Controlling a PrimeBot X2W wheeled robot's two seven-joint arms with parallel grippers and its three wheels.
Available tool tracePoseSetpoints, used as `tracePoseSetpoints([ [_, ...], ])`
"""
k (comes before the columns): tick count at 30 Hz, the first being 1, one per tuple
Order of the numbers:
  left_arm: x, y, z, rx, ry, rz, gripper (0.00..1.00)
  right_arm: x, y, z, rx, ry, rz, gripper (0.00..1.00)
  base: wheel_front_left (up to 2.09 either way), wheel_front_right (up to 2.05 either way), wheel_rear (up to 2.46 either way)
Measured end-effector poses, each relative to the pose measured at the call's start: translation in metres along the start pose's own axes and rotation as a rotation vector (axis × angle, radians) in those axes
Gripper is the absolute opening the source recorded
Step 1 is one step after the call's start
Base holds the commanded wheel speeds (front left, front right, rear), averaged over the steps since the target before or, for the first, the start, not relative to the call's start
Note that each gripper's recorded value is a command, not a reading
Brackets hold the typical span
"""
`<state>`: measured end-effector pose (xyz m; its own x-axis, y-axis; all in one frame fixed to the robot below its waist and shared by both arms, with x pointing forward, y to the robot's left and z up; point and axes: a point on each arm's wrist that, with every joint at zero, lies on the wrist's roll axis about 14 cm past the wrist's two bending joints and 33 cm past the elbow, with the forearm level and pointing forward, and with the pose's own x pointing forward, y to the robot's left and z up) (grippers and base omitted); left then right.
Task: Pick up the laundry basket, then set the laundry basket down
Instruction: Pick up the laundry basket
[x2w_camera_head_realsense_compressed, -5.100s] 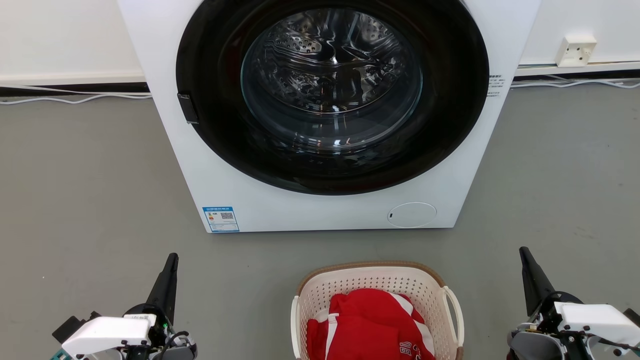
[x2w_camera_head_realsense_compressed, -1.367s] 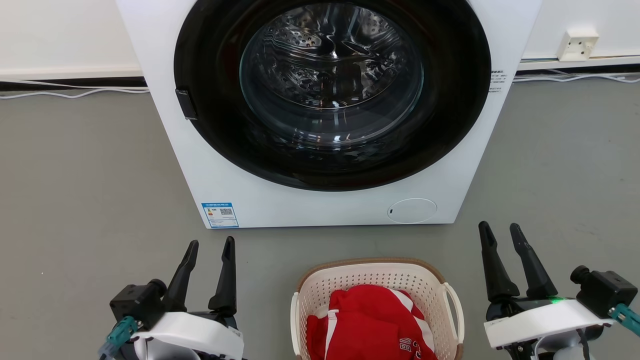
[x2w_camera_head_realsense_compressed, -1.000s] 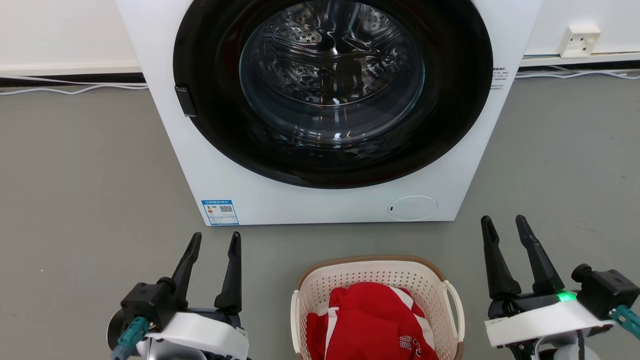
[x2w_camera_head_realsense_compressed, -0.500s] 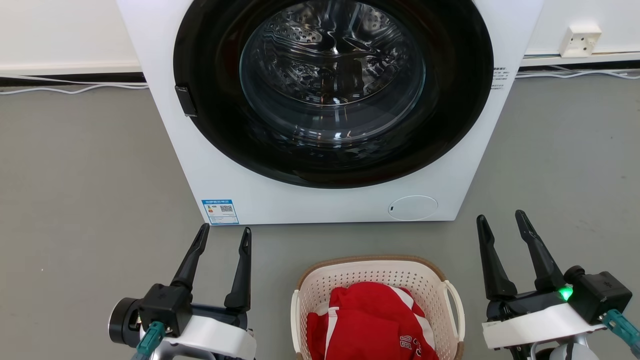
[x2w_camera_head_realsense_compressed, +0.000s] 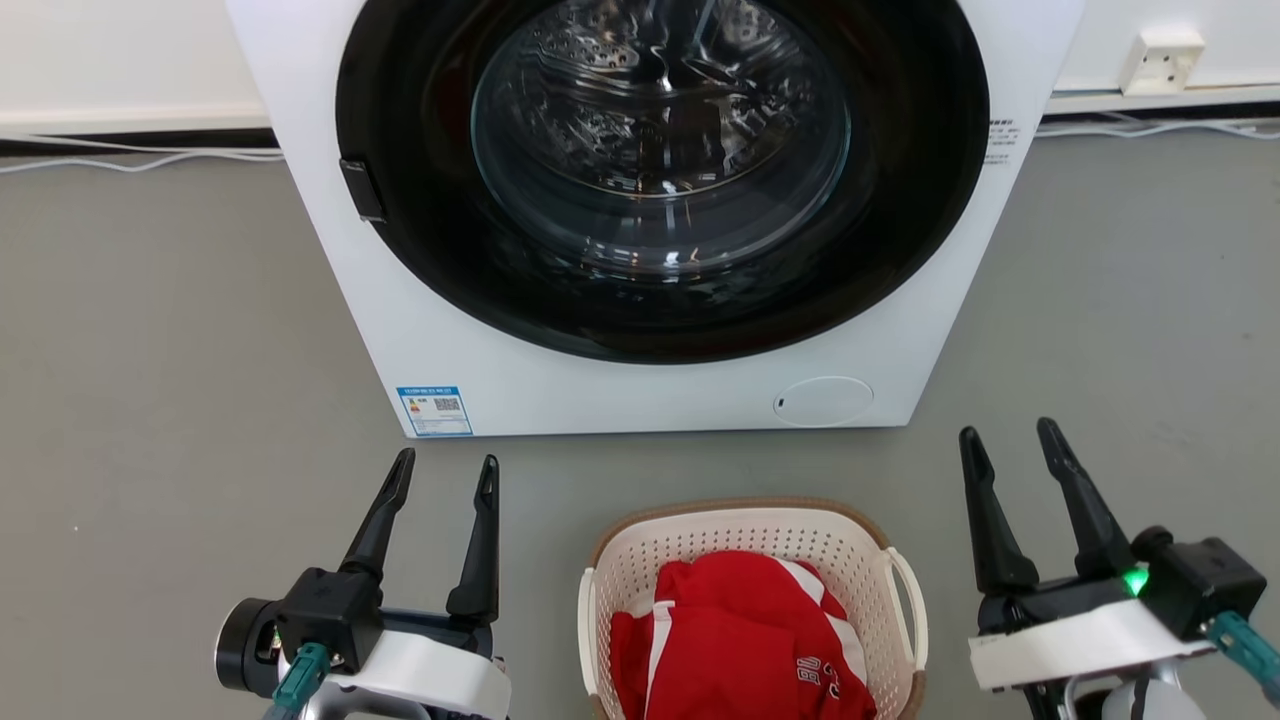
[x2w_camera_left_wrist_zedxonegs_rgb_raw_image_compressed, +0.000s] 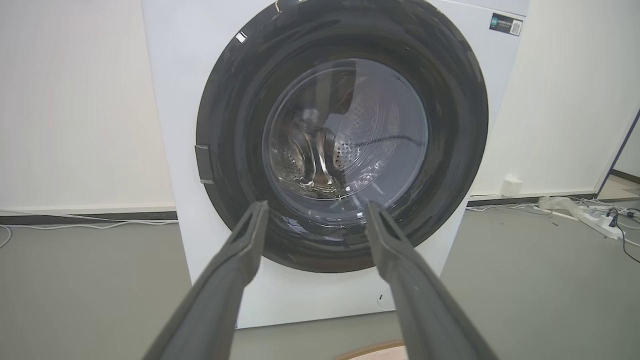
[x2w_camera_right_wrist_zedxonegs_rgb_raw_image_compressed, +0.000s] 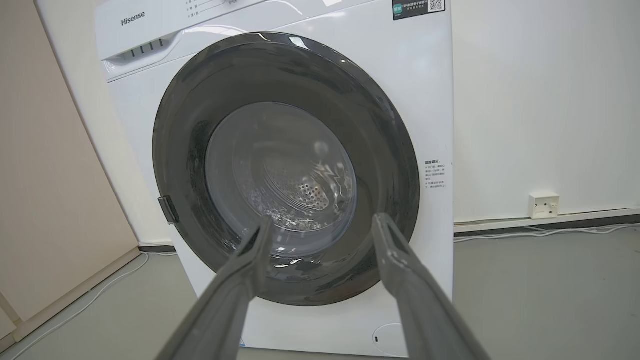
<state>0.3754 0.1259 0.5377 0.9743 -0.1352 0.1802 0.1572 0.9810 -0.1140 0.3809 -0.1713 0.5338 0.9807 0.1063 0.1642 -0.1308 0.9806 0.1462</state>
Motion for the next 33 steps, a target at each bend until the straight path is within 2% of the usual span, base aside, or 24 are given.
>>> tracePoseSetpoints([
  [6, 0.005, 0.001, -0.013, -0.004, 0.035, 0.005, 1.00, 0.009, -0.007, -0.004, -0.004, 0.008, -0.014, 1.00, 0.00, 0.00, 0.00],
  [18, 0.032, -0.004, -0.053, -0.045, 0.124, -0.012, 1.00, 0.023, -0.038, -0.040, -0.015, 0.102, -0.082, 1.00, 0.00, 0.00, 0.00],
  [33, 0.064, -0.010, -0.140, -0.071, 0.315, -0.042, 1.00, 0.037, -0.074, -0.124, -0.011, 0.316, -0.154, 1.00, 0.00, 0.00, 0.00],
])
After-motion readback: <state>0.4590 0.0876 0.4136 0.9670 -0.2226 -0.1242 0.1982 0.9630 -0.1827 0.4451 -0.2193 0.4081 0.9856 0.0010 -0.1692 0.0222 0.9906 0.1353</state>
